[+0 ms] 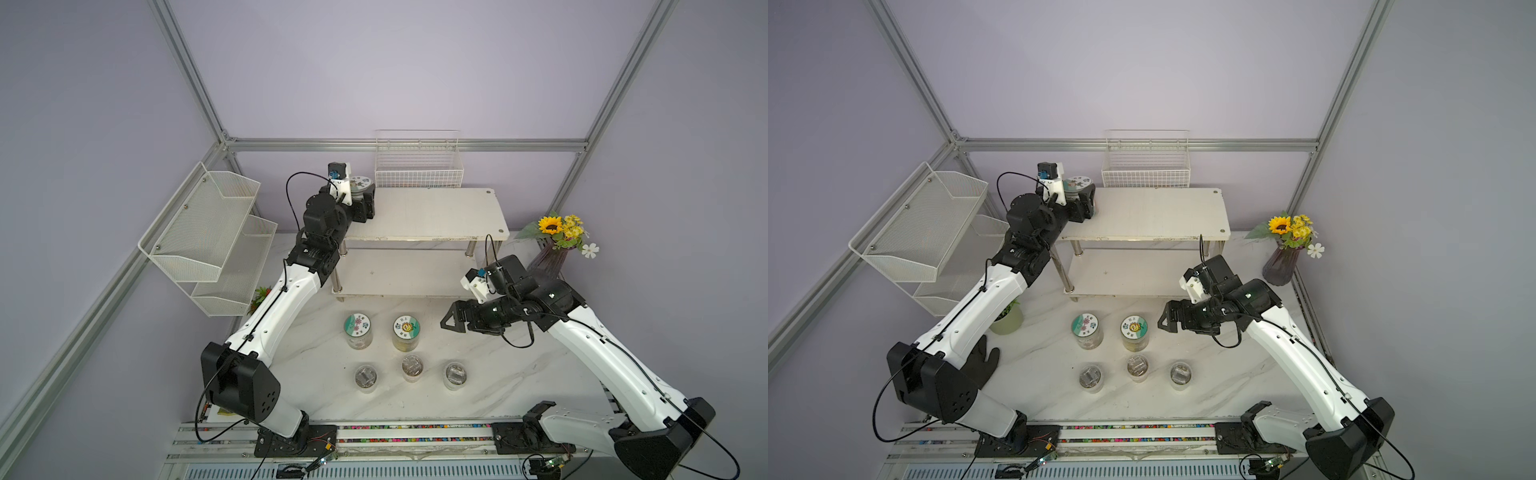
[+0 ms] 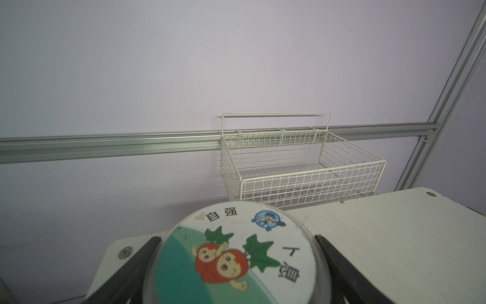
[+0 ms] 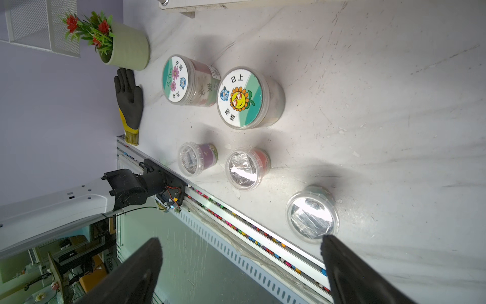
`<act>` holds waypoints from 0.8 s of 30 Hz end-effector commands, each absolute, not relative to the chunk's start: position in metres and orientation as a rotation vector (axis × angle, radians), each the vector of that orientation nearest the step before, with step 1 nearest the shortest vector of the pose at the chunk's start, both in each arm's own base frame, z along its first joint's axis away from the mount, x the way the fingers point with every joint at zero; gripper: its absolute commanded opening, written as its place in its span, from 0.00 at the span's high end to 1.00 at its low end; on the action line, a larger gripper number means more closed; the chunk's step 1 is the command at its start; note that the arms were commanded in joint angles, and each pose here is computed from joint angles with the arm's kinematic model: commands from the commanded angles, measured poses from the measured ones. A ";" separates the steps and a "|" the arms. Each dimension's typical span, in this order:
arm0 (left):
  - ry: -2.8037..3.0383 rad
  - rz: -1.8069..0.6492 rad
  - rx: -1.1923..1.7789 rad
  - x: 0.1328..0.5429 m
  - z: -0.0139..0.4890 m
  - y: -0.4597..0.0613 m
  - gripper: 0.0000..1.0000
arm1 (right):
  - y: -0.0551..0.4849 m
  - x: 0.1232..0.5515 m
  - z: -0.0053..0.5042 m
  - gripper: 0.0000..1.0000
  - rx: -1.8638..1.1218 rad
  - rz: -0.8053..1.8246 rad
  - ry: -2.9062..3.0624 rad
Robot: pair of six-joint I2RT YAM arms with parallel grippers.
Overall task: Place the seed container on the shelf
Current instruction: Place the seed jar on the shelf.
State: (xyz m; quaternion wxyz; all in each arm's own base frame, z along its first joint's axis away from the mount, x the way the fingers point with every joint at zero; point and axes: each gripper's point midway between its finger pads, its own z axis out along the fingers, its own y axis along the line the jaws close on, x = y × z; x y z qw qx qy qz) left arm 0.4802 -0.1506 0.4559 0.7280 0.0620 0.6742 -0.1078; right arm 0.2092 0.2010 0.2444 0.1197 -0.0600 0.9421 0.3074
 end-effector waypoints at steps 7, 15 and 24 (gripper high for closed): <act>1.410 -0.254 0.220 0.465 0.465 -0.169 0.36 | 0.203 0.216 0.254 0.03 -0.200 0.910 2.707; 1.427 -0.251 0.236 0.462 0.453 -0.174 0.29 | 0.203 0.217 0.253 0.03 -0.204 0.907 2.709; 1.425 -0.235 0.253 0.462 0.454 -0.181 0.15 | 0.199 0.216 0.252 0.03 -0.195 0.901 2.708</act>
